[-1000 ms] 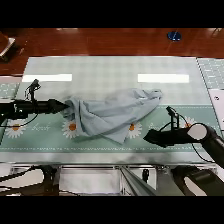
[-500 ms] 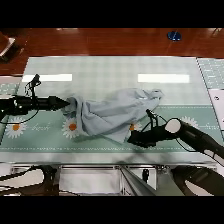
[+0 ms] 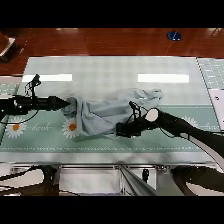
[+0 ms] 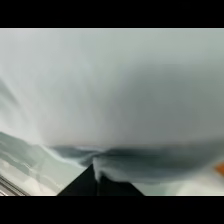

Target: Fold the shirts.

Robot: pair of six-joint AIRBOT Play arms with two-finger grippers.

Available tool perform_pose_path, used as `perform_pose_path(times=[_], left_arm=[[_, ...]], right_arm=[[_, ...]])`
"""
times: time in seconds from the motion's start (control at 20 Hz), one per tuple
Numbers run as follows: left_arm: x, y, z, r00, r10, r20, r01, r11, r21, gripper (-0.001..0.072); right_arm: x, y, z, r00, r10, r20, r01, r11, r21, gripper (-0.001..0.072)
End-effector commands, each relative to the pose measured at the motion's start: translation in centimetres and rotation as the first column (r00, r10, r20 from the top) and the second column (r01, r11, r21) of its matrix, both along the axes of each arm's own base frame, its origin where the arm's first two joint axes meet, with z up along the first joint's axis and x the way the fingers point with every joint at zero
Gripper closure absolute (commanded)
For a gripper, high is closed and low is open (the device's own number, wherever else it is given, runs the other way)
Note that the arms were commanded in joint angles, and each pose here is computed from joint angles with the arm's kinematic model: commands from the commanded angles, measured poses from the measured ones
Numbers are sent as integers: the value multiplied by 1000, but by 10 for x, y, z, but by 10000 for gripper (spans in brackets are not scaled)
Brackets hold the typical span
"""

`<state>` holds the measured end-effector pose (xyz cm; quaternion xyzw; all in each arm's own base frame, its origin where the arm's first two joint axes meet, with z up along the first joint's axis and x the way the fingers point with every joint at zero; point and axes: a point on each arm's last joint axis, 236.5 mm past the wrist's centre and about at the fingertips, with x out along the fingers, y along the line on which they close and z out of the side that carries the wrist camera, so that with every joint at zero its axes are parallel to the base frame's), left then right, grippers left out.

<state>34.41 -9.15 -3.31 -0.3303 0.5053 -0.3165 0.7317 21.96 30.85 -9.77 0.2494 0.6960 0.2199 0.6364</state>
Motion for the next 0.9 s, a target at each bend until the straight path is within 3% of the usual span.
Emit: perform_pose_path(times=[0.0, 0.2, 0.3, 0.4, 0.55, 0.65, 0.85], left_arm=[[4, 3, 10, 999, 42, -30, -42, 999, -16, 688], [43, 17, 126, 957, 143, 251, -131, 989, -63, 688], [56, 21, 214, 884, 200, 422, -170, 980, -108, 688], [52, 21, 297, 793, 214, 570, -188, 977, -105, 688], [21, 13, 395, 646, 156, 747, -207, 978, -25, 688], [-3, 16, 435, 572, 124, 811, -293, 954, 60, 688], [-64, 38, 489, 412, 100, 906, -550, 820, 160, 688]], right_arm=[[21, 22, 35, 990, 87, 110, -95, 993, 71, 686], [105, -16, 164, 893, 57, 446, -92, 994, 59, 687], [156, -65, 269, 752, -47, 657, 17, 999, 52, 687], [168, -108, 374, 582, -93, 808, 77, 995, 59, 687], [134, -154, 503, 321, -69, 945, 135, 990, 27, 687], [94, -181, 560, 177, -24, 984, 199, 980, -12, 687], [14, -218, 604, 23, 9, 1000, 292, 956, -15, 687]])
